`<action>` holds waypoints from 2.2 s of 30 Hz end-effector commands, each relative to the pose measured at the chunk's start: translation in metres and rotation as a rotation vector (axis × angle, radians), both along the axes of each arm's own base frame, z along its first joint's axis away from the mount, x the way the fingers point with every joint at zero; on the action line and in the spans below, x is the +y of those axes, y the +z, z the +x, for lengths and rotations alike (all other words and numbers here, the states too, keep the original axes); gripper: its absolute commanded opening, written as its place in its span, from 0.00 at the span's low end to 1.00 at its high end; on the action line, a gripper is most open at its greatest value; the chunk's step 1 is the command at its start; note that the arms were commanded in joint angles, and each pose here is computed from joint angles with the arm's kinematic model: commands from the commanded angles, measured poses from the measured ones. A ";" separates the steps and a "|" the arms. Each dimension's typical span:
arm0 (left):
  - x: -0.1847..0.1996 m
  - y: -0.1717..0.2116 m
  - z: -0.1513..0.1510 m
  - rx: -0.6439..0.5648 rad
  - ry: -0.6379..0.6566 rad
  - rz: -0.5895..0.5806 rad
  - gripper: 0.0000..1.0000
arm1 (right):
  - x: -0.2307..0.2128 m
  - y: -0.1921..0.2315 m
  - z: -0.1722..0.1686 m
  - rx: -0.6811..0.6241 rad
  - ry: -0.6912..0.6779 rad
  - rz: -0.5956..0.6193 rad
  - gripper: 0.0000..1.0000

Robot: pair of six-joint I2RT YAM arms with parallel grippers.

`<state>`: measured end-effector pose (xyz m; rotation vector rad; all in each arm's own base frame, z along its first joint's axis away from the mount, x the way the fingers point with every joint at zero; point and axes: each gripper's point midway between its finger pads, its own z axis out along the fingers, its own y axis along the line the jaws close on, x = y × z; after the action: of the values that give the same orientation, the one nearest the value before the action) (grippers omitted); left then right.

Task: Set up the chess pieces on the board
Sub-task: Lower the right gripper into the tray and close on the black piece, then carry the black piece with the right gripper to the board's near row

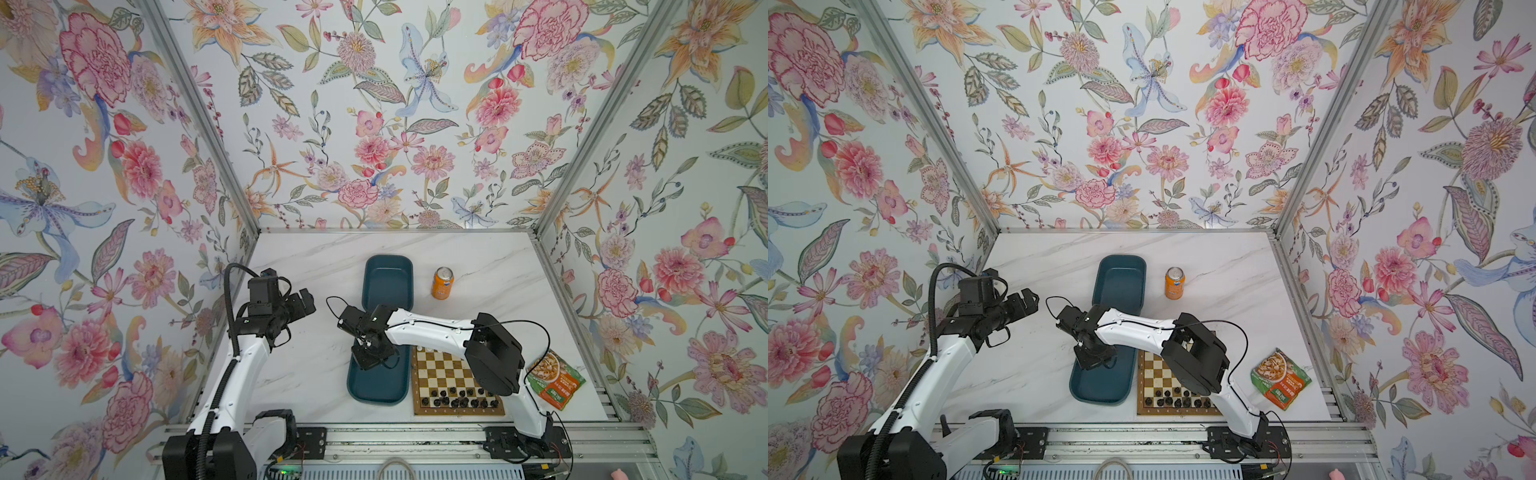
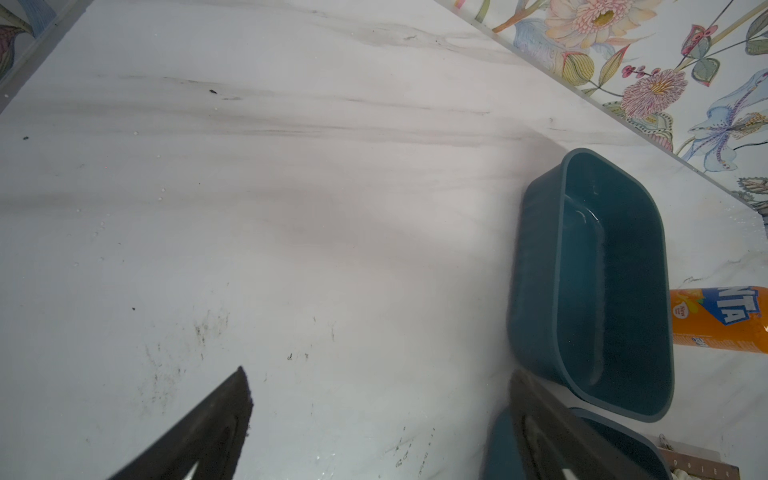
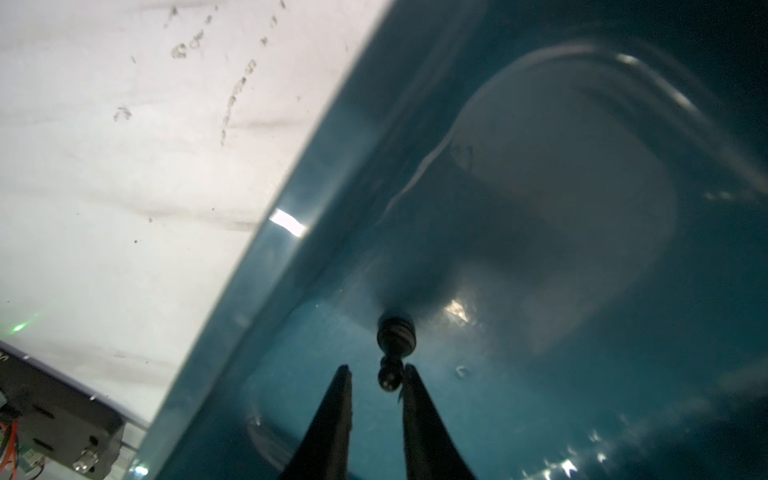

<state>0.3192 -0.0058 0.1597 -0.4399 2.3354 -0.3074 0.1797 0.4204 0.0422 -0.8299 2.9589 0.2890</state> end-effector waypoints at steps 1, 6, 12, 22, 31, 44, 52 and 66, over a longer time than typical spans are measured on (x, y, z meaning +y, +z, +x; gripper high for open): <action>0.004 0.010 0.003 -0.009 0.018 0.001 0.98 | -0.003 -0.011 0.000 0.017 0.008 -0.013 0.23; 0.004 0.012 0.005 -0.015 0.018 0.000 0.97 | -0.005 -0.014 0.004 0.022 0.008 -0.016 0.22; 0.005 0.012 0.004 -0.012 0.022 0.002 0.97 | -0.007 -0.016 0.007 0.030 0.007 -0.016 0.21; 0.005 0.014 0.005 -0.017 0.021 0.004 0.97 | -0.006 -0.019 0.007 0.037 0.007 -0.014 0.21; 0.005 0.014 0.003 -0.017 0.021 0.003 0.97 | -0.008 -0.024 0.006 0.040 -0.002 -0.021 0.18; 0.005 0.015 0.004 -0.011 0.016 0.008 0.97 | -0.009 -0.020 0.011 0.026 -0.009 -0.016 0.06; 0.003 0.015 0.006 -0.008 0.006 -0.002 0.97 | -0.018 0.021 0.021 -0.049 -0.039 0.000 0.04; -0.005 0.013 0.004 -0.009 -0.015 -0.010 0.96 | -0.104 0.066 -0.001 -0.120 -0.179 -0.083 0.05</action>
<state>0.3214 -0.0066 0.1654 -0.4390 2.3412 -0.3112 0.1867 0.3468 0.1169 -0.6395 2.8760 0.2293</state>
